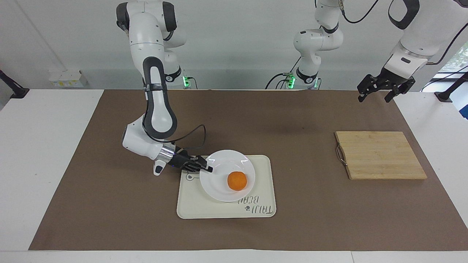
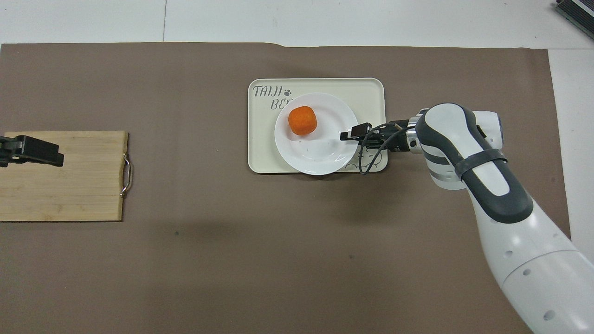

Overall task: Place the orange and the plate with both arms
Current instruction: 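Lower the plate onto the tray and open the right gripper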

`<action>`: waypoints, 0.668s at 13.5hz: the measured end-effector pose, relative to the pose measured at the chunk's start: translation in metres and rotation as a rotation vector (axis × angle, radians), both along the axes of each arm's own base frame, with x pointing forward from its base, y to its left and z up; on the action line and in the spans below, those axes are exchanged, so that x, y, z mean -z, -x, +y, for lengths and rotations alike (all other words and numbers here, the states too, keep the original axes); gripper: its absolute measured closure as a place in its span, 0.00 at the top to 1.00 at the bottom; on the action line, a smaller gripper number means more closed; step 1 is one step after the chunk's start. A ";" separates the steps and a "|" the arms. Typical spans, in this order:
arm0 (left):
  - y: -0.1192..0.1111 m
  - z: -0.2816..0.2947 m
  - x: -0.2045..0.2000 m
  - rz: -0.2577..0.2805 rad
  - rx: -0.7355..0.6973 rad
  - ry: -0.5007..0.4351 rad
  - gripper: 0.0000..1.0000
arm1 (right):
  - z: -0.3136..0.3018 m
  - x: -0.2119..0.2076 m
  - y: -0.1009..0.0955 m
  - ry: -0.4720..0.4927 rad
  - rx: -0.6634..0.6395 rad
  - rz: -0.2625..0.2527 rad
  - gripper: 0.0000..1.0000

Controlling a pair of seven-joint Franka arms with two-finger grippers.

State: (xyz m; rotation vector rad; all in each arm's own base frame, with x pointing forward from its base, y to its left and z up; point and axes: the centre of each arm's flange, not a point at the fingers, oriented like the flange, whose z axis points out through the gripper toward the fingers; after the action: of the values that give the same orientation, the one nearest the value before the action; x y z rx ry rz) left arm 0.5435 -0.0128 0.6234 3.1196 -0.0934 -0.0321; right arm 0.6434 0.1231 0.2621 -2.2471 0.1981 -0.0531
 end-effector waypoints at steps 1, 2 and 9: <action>0.000 0.000 0.000 0.000 0.000 0.000 1.00 | -0.001 -0.007 -0.002 0.015 -0.011 -0.012 0.60; 0.000 0.000 0.000 0.000 0.000 0.000 1.00 | -0.003 -0.016 -0.005 0.030 -0.015 -0.020 0.70; 0.000 0.000 0.000 0.000 0.000 0.000 1.00 | -0.034 -0.101 -0.019 0.329 -0.079 -0.073 1.00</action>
State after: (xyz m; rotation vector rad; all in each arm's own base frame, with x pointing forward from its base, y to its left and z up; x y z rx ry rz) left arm 0.5435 -0.0128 0.6234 3.1196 -0.0934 -0.0321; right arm 0.6627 0.0892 0.3629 -2.5733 0.0639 -0.1331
